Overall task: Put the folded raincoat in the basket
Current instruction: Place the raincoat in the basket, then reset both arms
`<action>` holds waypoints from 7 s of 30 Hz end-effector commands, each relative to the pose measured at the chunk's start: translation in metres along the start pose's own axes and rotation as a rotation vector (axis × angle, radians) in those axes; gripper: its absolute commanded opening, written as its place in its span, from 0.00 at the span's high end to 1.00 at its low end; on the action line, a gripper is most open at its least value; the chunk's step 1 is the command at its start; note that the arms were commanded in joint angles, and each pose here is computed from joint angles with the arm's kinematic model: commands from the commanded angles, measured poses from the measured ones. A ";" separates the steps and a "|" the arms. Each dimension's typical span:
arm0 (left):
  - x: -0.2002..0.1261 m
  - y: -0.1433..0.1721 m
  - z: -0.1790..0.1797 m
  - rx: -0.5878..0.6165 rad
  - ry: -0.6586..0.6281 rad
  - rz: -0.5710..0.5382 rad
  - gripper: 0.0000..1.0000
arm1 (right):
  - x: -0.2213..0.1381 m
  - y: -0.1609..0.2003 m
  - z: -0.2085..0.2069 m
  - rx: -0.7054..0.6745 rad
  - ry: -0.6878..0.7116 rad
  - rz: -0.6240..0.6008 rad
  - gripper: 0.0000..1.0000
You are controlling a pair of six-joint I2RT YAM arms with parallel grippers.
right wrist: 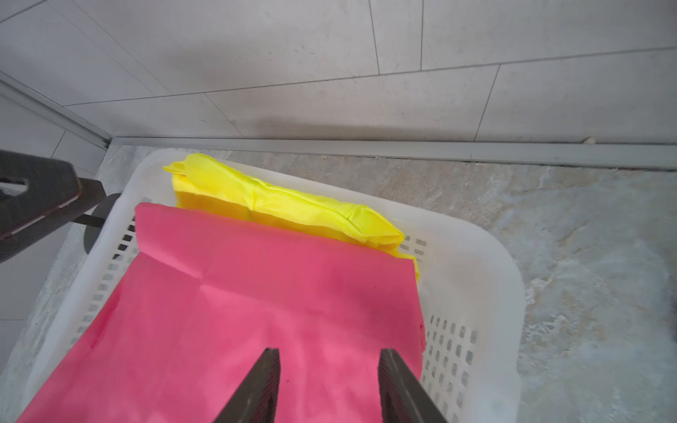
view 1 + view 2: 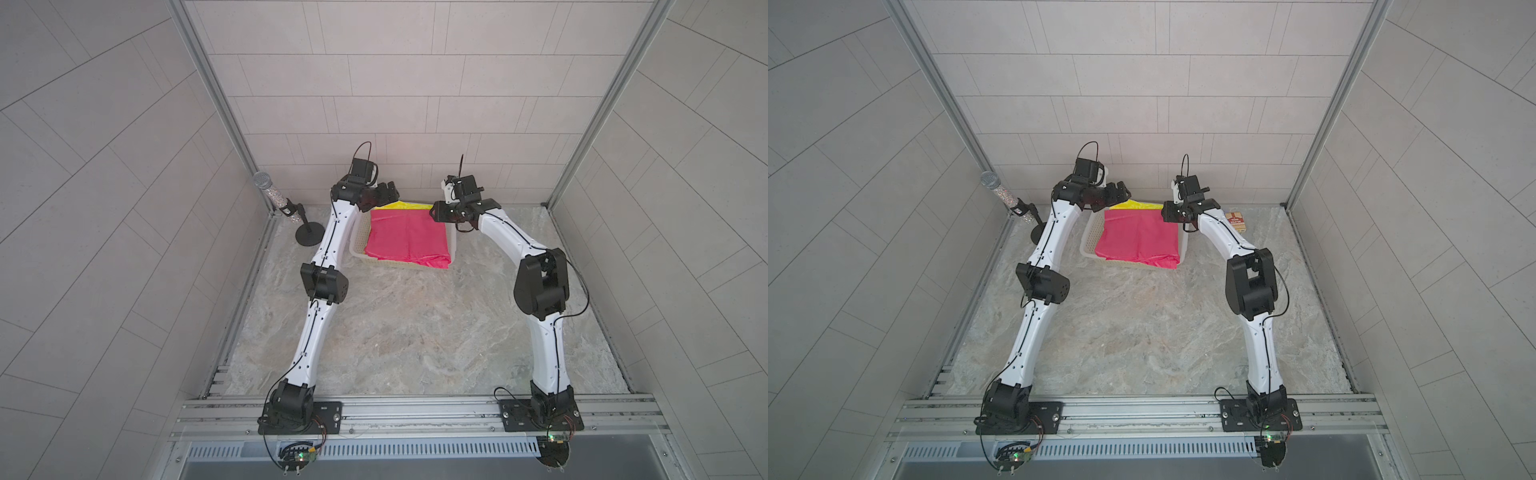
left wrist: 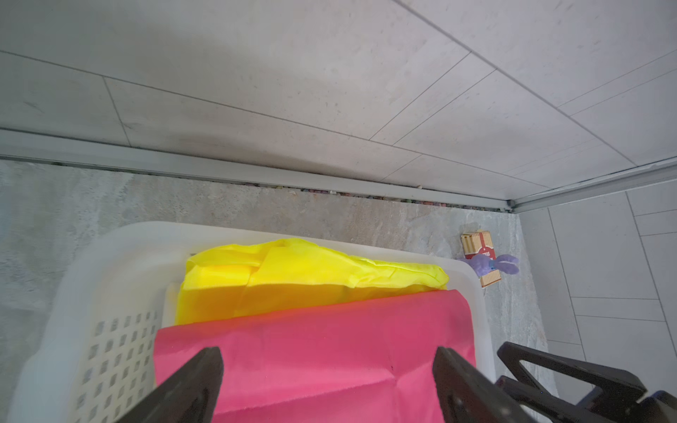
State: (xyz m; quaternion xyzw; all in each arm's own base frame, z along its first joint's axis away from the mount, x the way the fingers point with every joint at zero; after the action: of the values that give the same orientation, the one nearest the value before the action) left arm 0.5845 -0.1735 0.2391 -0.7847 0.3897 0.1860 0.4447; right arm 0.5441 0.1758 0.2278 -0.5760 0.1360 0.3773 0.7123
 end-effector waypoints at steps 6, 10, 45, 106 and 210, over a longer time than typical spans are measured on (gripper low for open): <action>-0.081 0.018 -0.001 0.069 -0.113 0.130 0.02 | -0.063 0.022 0.026 -0.063 0.031 0.074 0.45; -0.088 0.047 0.002 0.079 -0.222 0.249 0.03 | -0.077 0.045 0.032 -0.068 0.044 0.133 0.44; -0.308 0.002 -0.097 0.488 -0.294 -0.332 0.00 | -0.030 0.107 0.096 -0.239 0.068 0.128 0.43; -0.379 -0.065 -0.119 0.624 -0.242 -0.741 0.00 | -0.002 0.136 0.043 -0.218 0.145 0.275 0.44; -0.148 0.203 0.215 0.339 -0.647 -0.565 0.00 | -0.136 0.214 -0.175 -0.136 0.609 -0.414 0.00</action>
State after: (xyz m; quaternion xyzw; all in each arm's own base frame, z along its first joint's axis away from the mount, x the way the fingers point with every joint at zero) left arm 0.3453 0.0109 0.1026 -0.6769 0.0319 0.2298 0.6985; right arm 0.3445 -0.0283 0.1092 -0.7213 0.1960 0.0378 0.6632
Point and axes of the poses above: each gripper's point midway between its finger pads, its own x axis out along the fingers, its own z axis along the line the jaws close on, y = z × x, the point moved 5 cm from there along -x, back along the fingers, and after that the axes turned 3 degrees about -x, right-handed, at the moved point
